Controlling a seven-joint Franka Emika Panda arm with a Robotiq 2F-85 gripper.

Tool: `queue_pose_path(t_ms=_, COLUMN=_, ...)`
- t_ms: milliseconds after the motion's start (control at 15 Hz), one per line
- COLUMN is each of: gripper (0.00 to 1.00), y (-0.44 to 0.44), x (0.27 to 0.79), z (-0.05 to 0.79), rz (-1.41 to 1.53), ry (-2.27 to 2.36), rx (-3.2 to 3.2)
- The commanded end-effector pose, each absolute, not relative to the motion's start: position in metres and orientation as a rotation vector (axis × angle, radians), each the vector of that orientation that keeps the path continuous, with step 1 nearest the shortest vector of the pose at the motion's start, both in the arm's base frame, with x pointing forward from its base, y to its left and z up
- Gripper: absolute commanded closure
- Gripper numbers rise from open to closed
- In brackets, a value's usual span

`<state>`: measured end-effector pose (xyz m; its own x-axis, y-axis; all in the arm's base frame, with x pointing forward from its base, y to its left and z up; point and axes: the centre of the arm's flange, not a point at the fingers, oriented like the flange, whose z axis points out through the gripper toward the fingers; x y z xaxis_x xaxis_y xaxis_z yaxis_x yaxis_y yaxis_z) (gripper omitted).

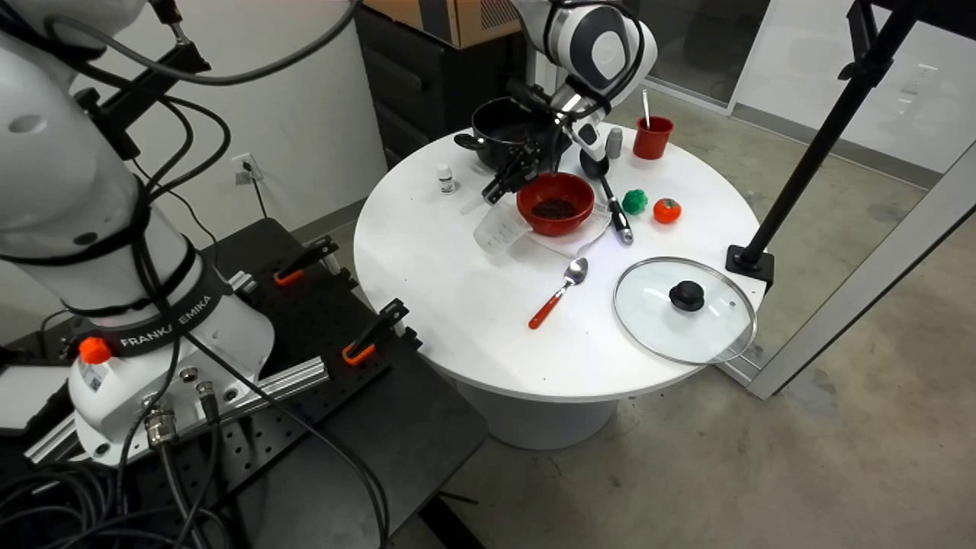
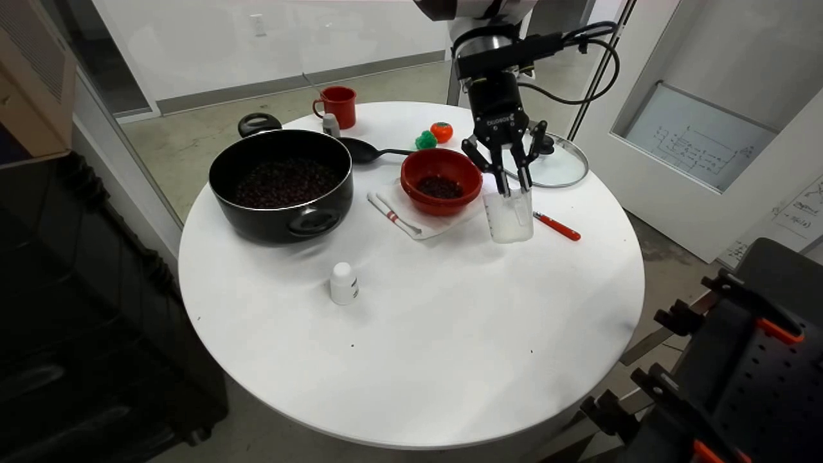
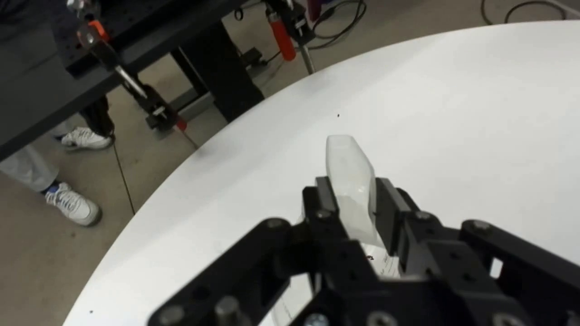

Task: Pour the contents of the jug into the red bowl then place a spoonful in the pot

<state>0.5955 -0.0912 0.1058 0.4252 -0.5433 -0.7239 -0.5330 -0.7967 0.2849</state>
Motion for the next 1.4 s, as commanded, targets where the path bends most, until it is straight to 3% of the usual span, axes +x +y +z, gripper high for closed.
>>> queue_pose_path(t_ms=0, gripper=0.93, y=-0.057, x=0.525, z=0.123, rz=-1.132, ry=-0.801, rx=2.735)
queue_pose_path(t_ms=600, gripper=0.93, y=0.017, x=0.481, z=0.134, rz=-0.610, ry=-0.364, rx=2.974)
queue_pose_path(t_ms=1333, gripper=0.93, y=0.074, x=0.365, z=0.134, rz=0.089, ry=-0.075, rx=3.171)
